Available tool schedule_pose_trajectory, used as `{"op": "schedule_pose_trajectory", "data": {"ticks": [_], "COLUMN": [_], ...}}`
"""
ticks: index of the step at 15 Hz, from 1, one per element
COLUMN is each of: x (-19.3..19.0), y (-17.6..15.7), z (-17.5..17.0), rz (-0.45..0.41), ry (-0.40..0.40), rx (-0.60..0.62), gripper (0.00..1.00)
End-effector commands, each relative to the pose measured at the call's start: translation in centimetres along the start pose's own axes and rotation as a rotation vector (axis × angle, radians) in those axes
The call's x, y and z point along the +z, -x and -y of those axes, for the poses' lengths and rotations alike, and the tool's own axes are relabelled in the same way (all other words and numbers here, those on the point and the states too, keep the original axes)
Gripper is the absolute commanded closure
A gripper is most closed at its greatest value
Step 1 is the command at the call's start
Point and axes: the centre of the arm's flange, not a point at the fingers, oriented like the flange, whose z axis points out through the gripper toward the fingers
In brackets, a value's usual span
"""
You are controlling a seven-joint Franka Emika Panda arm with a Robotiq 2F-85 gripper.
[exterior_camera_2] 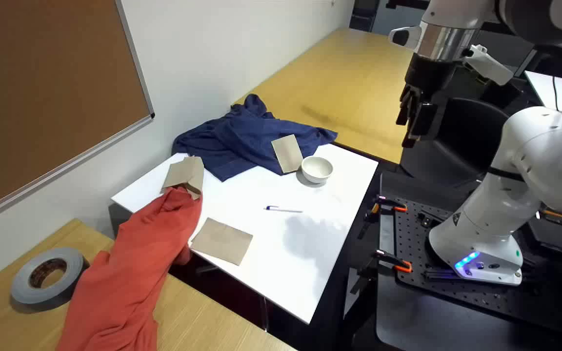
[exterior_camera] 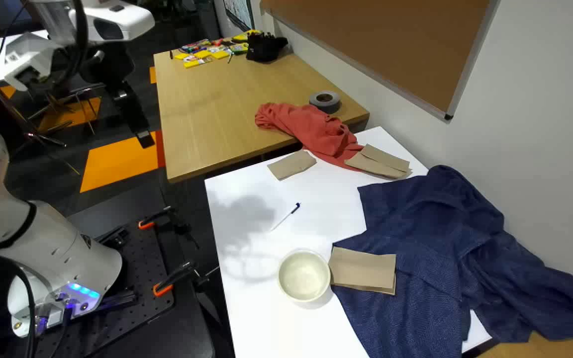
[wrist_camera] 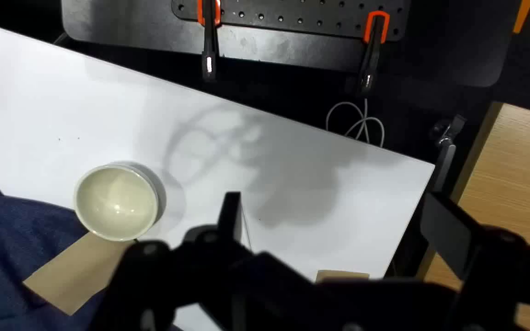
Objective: Put the pen in the bowl
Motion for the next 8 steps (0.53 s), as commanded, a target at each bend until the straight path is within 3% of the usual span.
{"op": "schedule_pose_trajectory", "data": {"ticks": [1, 8], "x": [0.0, 0.17], "y": [0.0, -0.92], "z": [0.0, 0.23], "rz": [0.0, -0.019], "ry": [0.0, 0.008], "rx": [0.0, 0.001], "gripper": [0.0, 0.0]}}
